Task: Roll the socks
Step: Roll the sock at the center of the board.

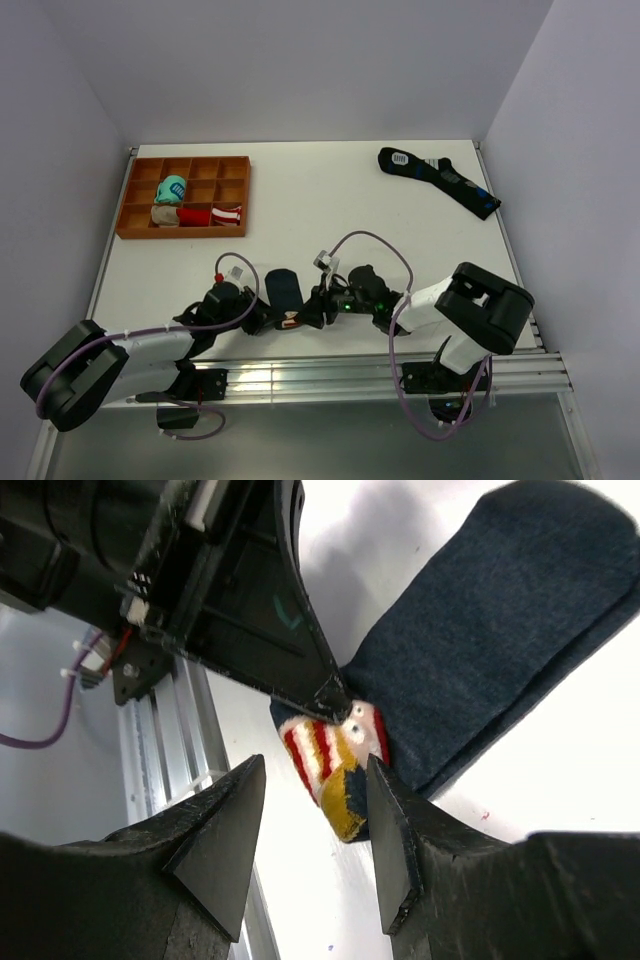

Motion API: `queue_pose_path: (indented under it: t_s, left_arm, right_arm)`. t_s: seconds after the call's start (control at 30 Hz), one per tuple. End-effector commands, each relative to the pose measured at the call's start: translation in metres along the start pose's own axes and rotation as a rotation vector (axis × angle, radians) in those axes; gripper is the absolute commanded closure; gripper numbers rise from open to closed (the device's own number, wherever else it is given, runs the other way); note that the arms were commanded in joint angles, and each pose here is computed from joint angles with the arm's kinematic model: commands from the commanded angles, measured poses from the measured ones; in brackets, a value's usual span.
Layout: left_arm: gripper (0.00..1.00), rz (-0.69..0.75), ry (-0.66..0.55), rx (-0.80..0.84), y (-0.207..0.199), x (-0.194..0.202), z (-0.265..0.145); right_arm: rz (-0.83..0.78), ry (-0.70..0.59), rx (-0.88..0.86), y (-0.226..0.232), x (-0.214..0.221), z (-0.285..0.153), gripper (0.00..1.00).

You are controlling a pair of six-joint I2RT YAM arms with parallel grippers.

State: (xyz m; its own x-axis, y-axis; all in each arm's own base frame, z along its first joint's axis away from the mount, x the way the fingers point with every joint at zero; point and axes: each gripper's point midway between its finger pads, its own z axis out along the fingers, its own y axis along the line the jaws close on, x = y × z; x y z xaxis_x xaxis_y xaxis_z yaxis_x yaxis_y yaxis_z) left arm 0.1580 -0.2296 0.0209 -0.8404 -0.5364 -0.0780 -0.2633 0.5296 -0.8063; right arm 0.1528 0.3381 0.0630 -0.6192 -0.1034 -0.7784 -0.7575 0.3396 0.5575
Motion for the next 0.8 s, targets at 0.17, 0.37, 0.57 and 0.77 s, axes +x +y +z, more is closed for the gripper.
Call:
queue_pose_path:
  t_s: [0.17,0.37,0.57,0.77]
  left_arm:
    - [1.0,-0.011,0.027,-0.34,0.112,0.015,-0.021]
    - [1.0,-0.021,0.041,-0.335,0.112,0.015,-0.021]
    - [1.0,-0.032,0.049,-0.328,0.11,0.015,-0.021]
    - [1.0,-0.04,0.06,-0.319,0.108,0.016,-0.021]
  right_arm:
    - [-0.071,-0.06,0.026,-0.004,-0.005,0.004,0.47]
    - [-0.088,-0.051,0.039,-0.002,0.006,0.005,0.47]
    - [-0.097,-0.052,0.047,0.0,0.016,0.007,0.47]
    - [-0.094,-0.067,0.052,0.0,0.017,0.008,0.48]
